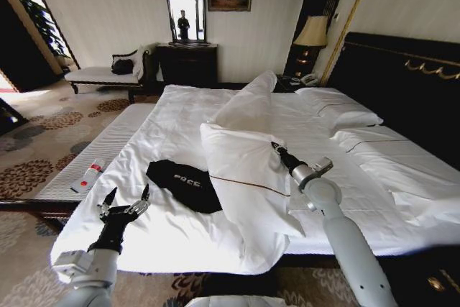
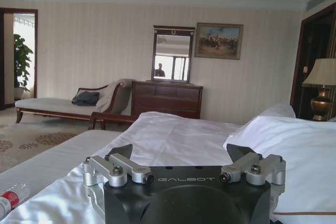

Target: Fold the clothes on the bed.

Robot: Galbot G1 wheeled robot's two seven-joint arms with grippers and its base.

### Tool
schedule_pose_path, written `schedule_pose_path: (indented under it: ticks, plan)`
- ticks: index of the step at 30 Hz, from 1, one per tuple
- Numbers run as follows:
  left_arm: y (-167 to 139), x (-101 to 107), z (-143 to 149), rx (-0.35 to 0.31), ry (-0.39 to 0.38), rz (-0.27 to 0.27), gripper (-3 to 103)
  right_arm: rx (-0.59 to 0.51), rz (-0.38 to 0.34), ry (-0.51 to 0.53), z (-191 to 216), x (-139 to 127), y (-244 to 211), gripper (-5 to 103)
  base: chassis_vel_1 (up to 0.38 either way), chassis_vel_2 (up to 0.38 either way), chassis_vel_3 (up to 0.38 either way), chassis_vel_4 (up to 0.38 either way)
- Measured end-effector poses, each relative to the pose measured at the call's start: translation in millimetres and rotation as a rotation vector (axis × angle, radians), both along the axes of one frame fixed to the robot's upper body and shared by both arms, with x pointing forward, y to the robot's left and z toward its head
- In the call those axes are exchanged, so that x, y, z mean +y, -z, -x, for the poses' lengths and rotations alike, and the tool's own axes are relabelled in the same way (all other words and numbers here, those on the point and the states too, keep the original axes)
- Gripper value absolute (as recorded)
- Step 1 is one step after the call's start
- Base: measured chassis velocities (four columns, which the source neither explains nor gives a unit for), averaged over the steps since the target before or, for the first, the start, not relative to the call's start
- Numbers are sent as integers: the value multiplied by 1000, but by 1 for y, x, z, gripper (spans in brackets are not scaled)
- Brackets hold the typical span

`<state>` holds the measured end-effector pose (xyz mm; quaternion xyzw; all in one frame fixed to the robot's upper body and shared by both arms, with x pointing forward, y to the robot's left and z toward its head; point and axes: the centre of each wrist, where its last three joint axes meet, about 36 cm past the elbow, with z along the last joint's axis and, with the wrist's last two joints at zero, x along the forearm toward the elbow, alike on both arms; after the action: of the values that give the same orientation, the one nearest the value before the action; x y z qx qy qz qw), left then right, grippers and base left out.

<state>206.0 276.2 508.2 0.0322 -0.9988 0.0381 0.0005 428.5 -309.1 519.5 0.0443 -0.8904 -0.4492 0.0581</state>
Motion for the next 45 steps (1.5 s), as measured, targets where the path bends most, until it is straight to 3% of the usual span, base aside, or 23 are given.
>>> schedule_pose_path:
  ticks: [16, 33, 45]
  plan:
    - [-2, 0, -3, -26, 1, 14, 100, -51, -4, 267, 69, -57, -10, 3, 0, 0, 0, 0]
    - [-9, -5, -19, -84, 55, 67, 100, -1, 72, 617, 152, -122, -12, 3, 0, 0, 0, 0]
    - [-18, -4, -30, -128, 108, 78, 100, 48, 93, 762, 197, -126, -7, 3, 0, 0, 0, 0]
